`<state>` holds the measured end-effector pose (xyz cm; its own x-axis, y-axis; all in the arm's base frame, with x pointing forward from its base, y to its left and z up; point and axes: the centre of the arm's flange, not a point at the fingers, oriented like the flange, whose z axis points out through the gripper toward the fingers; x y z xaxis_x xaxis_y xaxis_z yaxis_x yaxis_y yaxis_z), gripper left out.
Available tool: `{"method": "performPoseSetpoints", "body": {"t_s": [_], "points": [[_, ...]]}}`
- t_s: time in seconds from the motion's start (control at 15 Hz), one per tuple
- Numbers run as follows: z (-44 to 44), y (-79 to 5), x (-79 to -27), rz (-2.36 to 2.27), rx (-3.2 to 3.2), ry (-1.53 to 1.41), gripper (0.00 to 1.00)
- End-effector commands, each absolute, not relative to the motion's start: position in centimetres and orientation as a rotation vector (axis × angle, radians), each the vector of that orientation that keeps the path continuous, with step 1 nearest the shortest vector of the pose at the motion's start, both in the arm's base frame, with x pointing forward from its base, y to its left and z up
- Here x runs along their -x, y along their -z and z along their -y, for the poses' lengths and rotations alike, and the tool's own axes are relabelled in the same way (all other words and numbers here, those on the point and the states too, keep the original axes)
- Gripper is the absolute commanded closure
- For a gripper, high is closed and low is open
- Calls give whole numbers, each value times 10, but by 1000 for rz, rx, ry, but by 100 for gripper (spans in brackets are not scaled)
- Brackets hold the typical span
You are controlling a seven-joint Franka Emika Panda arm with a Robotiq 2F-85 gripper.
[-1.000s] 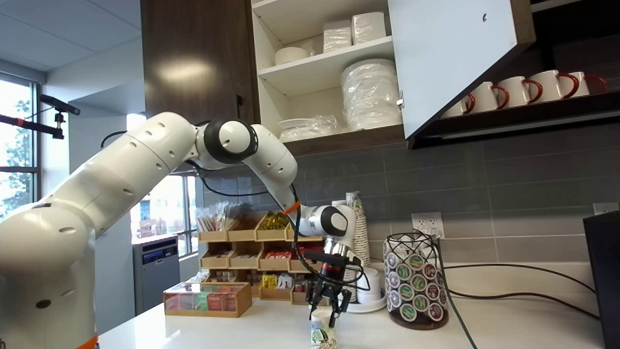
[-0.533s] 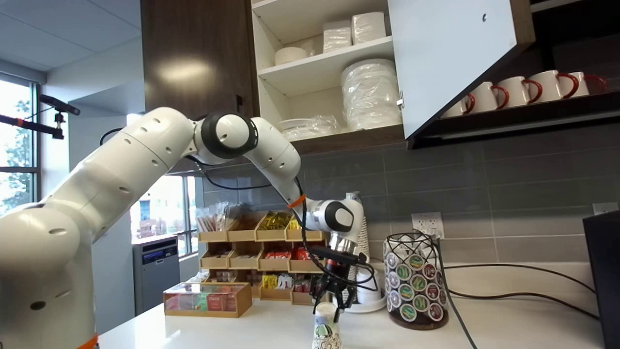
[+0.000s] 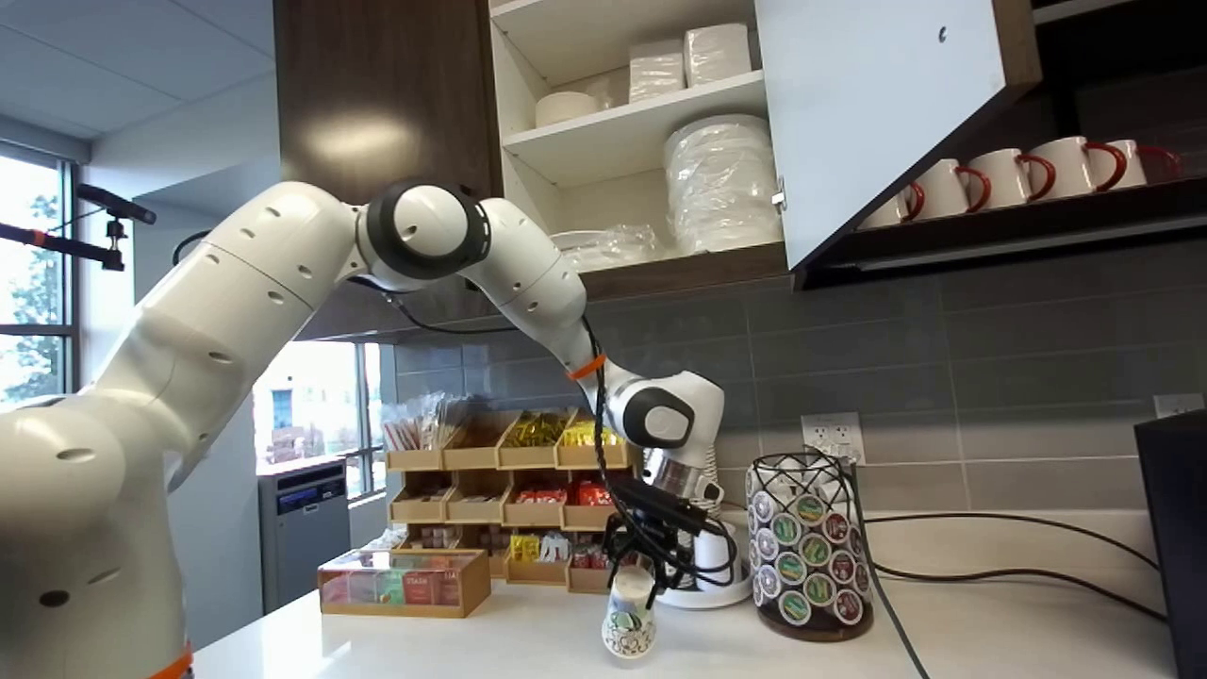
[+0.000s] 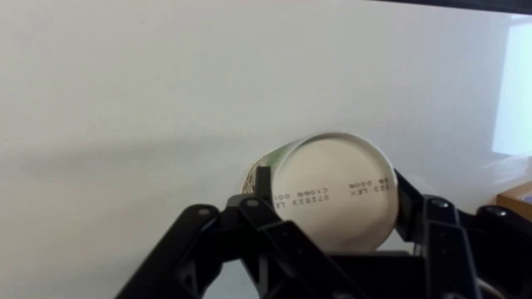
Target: Pick up the paper cup and place it the right way up in the bottom shelf of the open cabinet
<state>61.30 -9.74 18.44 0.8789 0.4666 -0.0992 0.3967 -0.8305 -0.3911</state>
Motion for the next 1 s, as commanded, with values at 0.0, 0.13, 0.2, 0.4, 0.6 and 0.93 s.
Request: {"method": "performPoseSetpoints", "body": {"t_s": [0.0,0.13,0.2,0.4,0.6,0.93], "points": [[98,-180,-585,592,2585,-106,59],[96,-172,-579,580,2543,-28,59],[96,-166,-576,558,2535,22,59],[94,-153,-570,519,2527,173,59],[94,-145,-564,500,2542,301,59],[99,-140,-557,499,2557,374,0]]}}
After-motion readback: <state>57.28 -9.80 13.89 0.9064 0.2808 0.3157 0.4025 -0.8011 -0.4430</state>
